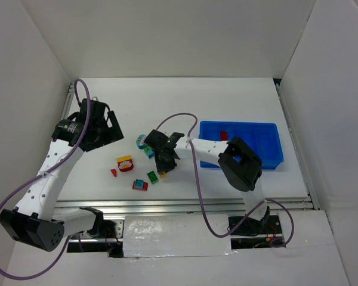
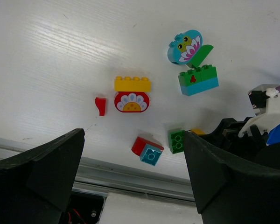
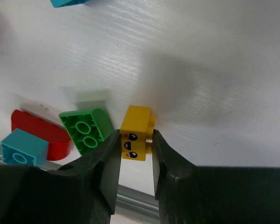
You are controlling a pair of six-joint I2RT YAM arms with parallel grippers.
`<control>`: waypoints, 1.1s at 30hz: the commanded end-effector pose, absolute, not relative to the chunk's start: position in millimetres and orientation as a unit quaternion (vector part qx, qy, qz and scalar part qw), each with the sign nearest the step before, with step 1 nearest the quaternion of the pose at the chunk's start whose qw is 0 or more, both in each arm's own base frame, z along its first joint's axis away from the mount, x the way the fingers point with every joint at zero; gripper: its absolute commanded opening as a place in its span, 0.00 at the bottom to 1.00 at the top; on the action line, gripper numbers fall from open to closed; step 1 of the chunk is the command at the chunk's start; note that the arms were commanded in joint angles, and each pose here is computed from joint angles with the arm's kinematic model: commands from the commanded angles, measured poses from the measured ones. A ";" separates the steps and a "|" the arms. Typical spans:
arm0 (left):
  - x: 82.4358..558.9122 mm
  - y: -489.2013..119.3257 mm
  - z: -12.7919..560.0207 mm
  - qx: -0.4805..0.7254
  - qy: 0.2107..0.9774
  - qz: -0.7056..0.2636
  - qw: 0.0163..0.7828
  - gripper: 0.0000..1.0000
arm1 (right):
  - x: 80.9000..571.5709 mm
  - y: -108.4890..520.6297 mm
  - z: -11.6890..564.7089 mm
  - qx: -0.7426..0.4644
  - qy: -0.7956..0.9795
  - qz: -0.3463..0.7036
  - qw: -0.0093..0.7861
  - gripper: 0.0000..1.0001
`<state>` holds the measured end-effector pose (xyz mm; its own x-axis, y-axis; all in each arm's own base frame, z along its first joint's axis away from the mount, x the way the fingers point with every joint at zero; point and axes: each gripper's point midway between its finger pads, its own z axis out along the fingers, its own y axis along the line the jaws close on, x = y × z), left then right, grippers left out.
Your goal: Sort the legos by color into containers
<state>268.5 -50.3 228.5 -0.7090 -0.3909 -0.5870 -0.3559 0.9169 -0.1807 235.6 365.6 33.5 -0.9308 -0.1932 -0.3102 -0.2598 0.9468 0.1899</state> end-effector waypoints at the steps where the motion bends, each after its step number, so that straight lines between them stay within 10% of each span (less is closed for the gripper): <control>1: 273.5 -50.6 230.9 -0.189 0.923 -0.029 0.332 0.99 | 243.0 364.4 33.8 -0.109 0.974 0.116 0.158 0.25; 6: 274.7 -51.0 227.9 -0.191 0.924 -0.029 0.330 0.99 | 245.7 358.1 43.1 -0.103 0.973 0.118 0.168 0.00; 17: 291.1 -41.1 204.6 -0.208 0.927 0.014 0.311 1.00 | 306.9 240.4 142.8 -0.012 0.957 0.121 0.264 0.00; 33: 327.9 -40.7 166.1 -0.200 0.945 0.070 0.250 0.98 | 346.5 151.6 110.2 0.059 0.969 0.047 0.236 0.00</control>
